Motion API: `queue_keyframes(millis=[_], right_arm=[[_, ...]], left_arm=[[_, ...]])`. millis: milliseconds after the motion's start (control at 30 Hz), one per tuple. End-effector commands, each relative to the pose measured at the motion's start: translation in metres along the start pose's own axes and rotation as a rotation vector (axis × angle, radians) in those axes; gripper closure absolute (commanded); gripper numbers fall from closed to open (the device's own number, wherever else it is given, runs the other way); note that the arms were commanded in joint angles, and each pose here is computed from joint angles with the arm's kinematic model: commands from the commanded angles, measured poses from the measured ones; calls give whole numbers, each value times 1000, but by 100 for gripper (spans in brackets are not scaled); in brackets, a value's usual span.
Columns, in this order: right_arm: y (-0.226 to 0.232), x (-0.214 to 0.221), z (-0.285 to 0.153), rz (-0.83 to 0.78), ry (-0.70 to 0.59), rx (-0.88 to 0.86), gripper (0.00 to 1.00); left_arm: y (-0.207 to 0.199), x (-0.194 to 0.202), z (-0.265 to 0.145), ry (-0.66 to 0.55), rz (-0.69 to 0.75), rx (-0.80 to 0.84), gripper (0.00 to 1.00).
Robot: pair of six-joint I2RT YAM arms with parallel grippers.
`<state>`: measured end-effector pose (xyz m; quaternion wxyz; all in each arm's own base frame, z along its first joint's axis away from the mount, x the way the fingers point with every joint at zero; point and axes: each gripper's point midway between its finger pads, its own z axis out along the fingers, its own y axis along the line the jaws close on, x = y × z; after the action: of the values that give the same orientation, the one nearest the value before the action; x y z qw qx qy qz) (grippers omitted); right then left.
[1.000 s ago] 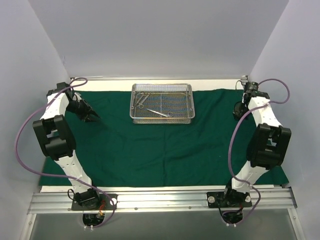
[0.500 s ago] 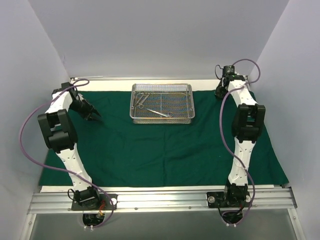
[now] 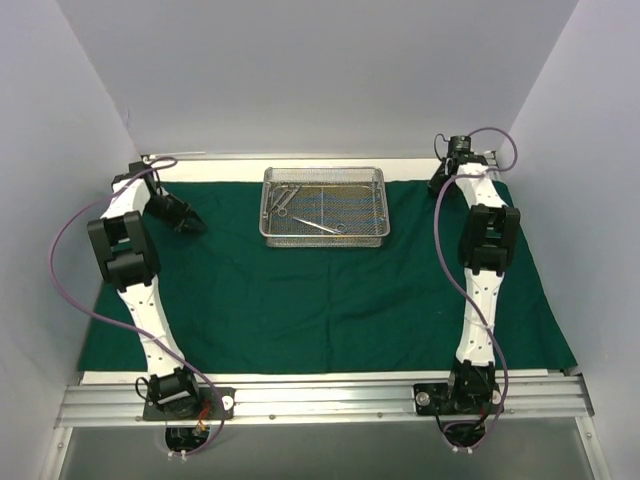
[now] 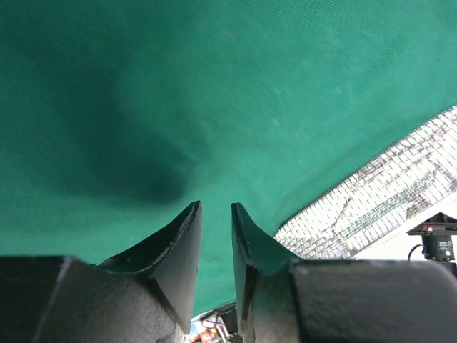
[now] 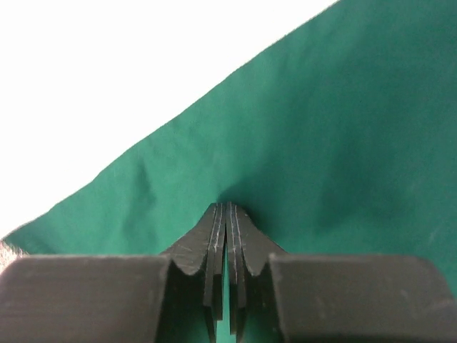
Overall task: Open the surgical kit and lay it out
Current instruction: Smooth out the surgical kit at the center of the board.
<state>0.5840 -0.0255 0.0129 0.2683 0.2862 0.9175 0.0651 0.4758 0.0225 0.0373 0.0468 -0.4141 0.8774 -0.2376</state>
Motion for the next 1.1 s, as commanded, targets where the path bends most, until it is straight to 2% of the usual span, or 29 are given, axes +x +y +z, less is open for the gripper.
queue_keyframes(millis=[0, 67, 100, 333, 600, 800, 933, 967, 1067], right_arm=[[-21, 41, 32, 18, 146, 72, 100], [-23, 46, 45, 31, 163, 75, 100], [-17, 34, 44, 34, 139, 57, 100], [-41, 42, 69, 88, 189, 100, 100], [-66, 43, 75, 107, 202, 162, 100], [-74, 17, 76, 141, 161, 129, 100], [-66, 13, 82, 135, 149, 70, 100], [-62, 11, 82, 125, 143, 57, 100], [-59, 13, 84, 118, 146, 44, 100]], left_arm=[[1, -9, 7, 9, -64, 11, 68], [6, -12, 8, 4, -74, -2, 68], [9, -14, 8, 2, -85, -6, 68], [24, -30, 15, 14, -135, -13, 68], [13, -48, 27, 35, -135, 22, 68], [7, -65, 34, 34, -153, 43, 68], [6, -61, 27, 25, -142, 32, 68], [17, -53, 34, 46, -157, 7, 68], [26, -46, 22, 30, -159, -4, 68]])
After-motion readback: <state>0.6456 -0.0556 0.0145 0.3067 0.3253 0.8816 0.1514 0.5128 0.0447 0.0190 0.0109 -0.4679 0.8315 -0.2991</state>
